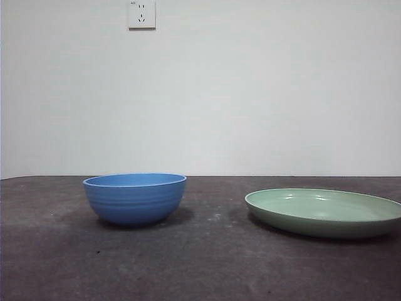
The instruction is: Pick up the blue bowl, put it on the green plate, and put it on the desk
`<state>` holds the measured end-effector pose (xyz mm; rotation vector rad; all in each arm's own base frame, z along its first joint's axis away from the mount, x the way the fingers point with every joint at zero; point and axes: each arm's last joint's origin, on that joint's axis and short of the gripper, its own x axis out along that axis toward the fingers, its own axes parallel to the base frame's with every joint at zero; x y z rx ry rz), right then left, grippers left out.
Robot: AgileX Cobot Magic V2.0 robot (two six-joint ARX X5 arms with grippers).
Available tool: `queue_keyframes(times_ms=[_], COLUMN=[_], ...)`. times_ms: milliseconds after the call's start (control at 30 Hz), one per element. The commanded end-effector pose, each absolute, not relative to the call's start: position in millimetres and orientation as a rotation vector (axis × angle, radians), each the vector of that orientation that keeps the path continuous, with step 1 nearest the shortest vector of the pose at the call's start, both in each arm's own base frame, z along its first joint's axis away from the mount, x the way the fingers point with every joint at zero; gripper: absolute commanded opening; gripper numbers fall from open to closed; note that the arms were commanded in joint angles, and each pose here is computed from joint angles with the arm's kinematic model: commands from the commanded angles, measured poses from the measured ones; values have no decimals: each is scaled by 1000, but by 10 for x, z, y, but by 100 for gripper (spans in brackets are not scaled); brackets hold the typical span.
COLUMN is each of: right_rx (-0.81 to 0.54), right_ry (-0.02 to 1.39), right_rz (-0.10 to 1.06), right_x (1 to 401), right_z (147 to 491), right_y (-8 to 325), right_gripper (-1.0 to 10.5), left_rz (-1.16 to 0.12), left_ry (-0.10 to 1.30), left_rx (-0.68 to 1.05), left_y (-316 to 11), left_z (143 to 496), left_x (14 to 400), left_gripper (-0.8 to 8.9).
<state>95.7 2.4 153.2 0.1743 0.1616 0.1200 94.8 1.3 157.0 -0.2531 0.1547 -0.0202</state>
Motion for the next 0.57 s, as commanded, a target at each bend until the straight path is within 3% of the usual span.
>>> queue_keyframes(times_ms=[33,367,567], right_rx=[249,348,362], right_ry=[166,165,97], right_rz=[118,134,145], right_x=[958,953,908], right_z=[1520,1554,1793], right_y=[25,31,32], right_gripper=[9,9,9], left_rz=[-7,-35,-82], left_ry=[181,157,98], left_rx=[-326,-423,-439], left_y=[16,6,-6], left_z=[1496,1622,1870], left_x=[956,933,884], left_gripper=[10,10,10])
